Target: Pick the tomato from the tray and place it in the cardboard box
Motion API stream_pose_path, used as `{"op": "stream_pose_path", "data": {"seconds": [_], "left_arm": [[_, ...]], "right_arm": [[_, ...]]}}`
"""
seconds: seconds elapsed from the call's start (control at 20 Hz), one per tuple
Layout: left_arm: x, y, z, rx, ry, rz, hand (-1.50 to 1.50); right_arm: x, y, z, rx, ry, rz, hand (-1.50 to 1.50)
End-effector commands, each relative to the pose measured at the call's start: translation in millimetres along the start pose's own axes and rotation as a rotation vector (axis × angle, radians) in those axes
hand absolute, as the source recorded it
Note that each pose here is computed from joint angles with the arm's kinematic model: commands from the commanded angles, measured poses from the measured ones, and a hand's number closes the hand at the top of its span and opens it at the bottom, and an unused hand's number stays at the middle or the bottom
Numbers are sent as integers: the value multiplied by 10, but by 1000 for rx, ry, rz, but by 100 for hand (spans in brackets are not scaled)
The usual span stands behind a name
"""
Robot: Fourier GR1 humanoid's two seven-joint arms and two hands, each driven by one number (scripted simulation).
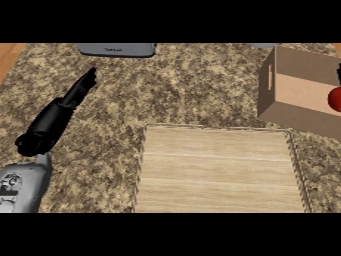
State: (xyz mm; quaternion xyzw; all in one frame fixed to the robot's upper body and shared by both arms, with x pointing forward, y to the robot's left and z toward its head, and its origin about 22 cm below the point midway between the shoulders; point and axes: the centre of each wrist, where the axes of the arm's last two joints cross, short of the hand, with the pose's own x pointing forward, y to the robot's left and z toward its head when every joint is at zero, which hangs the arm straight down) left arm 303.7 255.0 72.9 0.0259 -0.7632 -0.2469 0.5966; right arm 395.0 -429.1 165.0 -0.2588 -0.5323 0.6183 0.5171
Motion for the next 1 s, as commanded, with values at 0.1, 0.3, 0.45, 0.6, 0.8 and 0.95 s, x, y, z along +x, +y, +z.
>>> {"op": "stream_pose_path", "data": {"seconds": [0.1, 0.3, 0.45, 0.6, 0.8, 0.95], "left_arm": [[-58, -102, 57, 0, 1, 4, 0], [-33, -23, 43, 8, 5, -1, 0], [-76, -72, 102, 12, 19, 8, 0], [-25, -84, 33, 10, 4, 11, 0], [-28, 63, 26, 13, -13, 2, 0], [35, 19, -53, 5, -21, 9, 0]], "right_arm": [[-107, -17, 6, 23, -207, -100, -150], [-132, 54, -50, -251, -373, -422, -150], [-167, 244, -124, -352, -398, -760, -150], [-157, 189, -164, -361, -375, -972, -150], [-352, 59, 134, -435, -270, -1092, -150], [-518, 3, 433, -497, -249, -1126, -150]]}}
